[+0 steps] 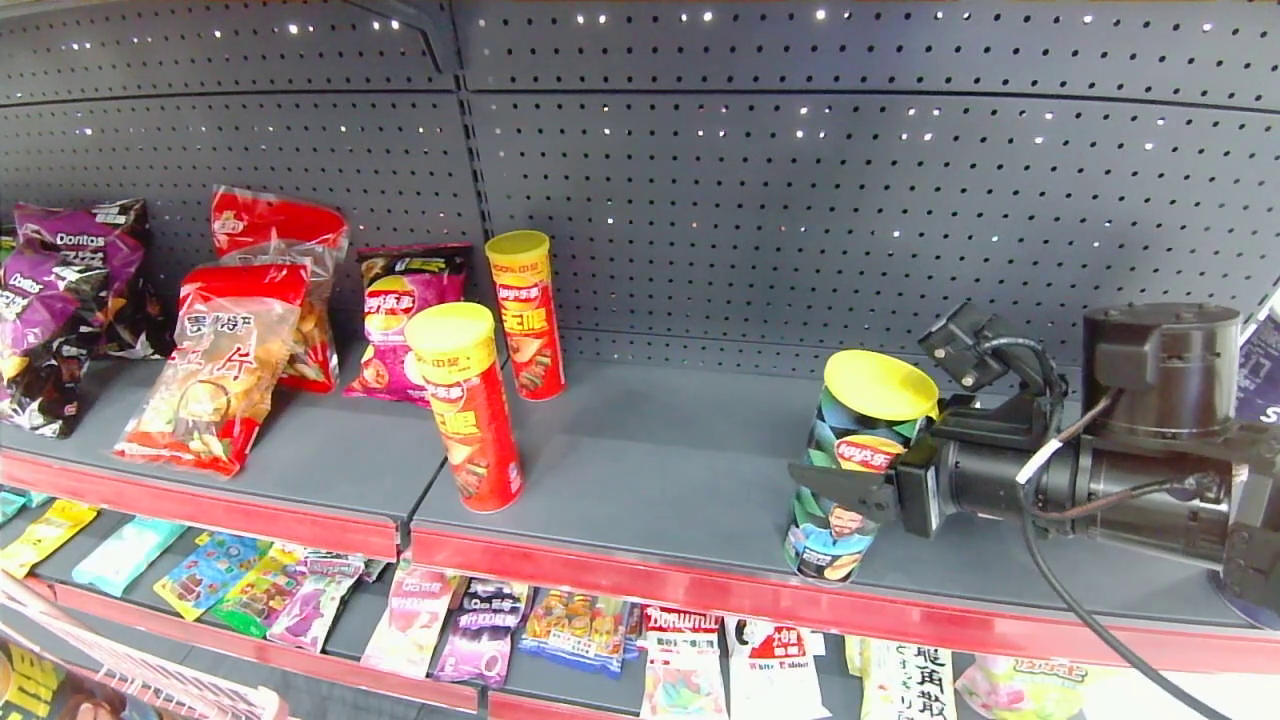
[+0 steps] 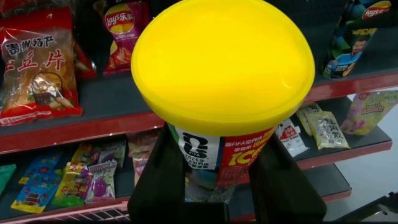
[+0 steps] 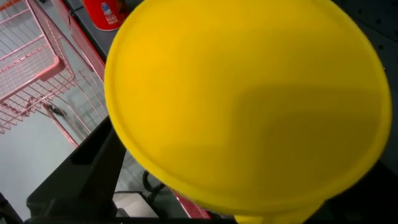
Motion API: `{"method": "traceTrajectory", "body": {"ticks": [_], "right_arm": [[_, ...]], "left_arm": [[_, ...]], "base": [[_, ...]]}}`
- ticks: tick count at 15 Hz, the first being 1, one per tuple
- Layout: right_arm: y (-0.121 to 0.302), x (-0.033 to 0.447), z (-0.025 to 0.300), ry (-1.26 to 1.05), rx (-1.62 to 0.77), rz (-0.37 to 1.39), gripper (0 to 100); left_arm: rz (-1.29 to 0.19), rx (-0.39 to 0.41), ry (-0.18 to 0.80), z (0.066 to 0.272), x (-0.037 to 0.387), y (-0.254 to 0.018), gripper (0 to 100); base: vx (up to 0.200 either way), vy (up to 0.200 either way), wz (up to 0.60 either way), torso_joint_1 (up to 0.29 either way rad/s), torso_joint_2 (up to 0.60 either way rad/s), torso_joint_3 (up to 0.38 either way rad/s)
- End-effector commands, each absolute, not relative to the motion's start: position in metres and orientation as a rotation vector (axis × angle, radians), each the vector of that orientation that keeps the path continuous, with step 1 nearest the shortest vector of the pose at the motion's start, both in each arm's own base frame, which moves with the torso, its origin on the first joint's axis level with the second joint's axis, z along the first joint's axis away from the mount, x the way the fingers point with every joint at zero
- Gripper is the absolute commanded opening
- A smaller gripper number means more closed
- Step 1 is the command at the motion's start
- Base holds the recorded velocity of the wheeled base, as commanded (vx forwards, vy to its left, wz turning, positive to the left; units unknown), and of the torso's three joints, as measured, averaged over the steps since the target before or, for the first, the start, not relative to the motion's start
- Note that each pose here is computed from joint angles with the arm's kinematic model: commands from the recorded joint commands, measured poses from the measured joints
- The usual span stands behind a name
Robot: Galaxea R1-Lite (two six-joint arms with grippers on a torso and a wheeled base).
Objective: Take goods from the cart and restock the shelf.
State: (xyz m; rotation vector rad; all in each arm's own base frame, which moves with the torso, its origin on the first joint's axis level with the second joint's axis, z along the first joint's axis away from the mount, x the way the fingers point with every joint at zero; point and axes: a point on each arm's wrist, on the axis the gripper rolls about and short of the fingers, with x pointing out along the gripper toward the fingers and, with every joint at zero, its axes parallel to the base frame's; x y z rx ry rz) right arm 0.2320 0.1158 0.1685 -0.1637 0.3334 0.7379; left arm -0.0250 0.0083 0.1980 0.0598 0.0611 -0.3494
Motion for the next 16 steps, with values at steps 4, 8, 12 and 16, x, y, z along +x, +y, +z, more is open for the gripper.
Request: {"method": "traceTrajectory", "body": {"ticks": [4,8,12,16], "right_arm": [[0.092,0.188,0.179,0.279,-0.143,0.685,100],[0.075,0.166,0.172,0.29,-0.131,0.614,100],[0.04,0.105,0.174,0.15,-0.122,0.457,100],[0.015,0.05,0.172,0.116,-0.113,0.351,100]], "left_arm": [[-0.367,0.061,0.072,0.195,-0.024,0.008,0],[-0.382,0.062,0.082,0.192,-0.023,0.007,0],[-0.391,0.06,0.07,0.19,-0.026,0.008,0],[-0.454,0.054,0.073,0.188,-0.026,0.006,0]], "base": [[0.0,0.0,0.0,0.0,0.0,0.0],[0.0,0.0,0.0,0.0,0.0,0.0],[0.0,0.0,0.0,0.0,0.0,0.0],[0.0,0.0,0.0,0.0,0.0,0.0]]}}
